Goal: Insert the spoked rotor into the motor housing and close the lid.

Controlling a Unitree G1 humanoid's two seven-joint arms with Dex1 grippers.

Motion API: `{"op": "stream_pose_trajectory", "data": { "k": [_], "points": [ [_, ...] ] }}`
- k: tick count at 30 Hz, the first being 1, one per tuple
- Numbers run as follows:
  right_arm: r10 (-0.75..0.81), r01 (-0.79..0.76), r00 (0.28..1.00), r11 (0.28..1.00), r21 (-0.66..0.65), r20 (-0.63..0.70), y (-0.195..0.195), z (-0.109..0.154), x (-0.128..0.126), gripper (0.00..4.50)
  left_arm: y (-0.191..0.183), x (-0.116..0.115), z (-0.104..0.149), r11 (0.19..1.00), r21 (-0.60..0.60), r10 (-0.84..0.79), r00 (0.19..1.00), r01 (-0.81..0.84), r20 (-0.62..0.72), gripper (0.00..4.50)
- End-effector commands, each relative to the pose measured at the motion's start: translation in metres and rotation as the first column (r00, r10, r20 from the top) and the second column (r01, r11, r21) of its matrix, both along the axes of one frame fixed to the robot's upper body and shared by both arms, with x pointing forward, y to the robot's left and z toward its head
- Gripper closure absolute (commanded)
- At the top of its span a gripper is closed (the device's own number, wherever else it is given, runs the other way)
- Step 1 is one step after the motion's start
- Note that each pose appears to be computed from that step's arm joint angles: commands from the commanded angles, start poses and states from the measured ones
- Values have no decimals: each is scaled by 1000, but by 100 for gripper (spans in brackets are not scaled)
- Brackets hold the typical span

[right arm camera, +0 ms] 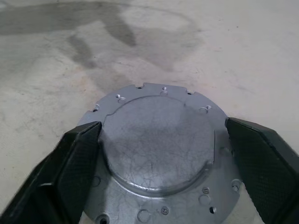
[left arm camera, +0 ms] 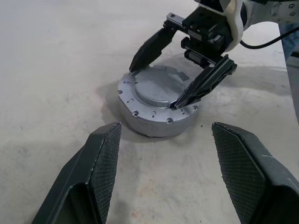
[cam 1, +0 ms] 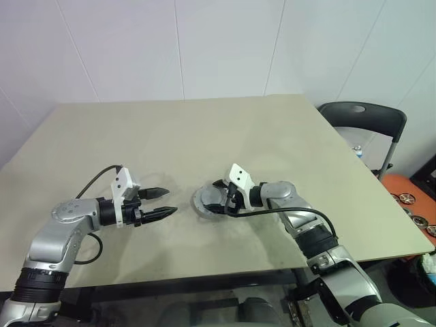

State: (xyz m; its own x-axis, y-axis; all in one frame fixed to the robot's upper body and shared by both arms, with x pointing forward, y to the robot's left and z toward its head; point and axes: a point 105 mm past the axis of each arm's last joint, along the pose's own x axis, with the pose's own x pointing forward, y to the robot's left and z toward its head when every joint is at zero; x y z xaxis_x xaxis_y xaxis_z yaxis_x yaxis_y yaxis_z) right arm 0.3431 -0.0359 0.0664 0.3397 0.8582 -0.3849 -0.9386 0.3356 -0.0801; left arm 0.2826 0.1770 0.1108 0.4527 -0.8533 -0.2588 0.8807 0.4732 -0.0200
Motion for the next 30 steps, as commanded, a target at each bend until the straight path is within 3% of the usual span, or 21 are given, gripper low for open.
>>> {"op": "stream_pose_trajectory", "data": {
  "k": [1,18,30],
  "points": [
    [-17,17,999,1000,-6,40,-3,5,5,116,-3,2,10,1000,1,-10,999,10,44,118],
    [-7,7,1000,1000,2,-2,2,8,5,127,10,-2,9,1000,27,-16,1000,15,10,118],
    [18,-17,999,999,-37,27,3,0,3,127,41,30,34,994,67,83,989,-92,119,118]
  ]
}}
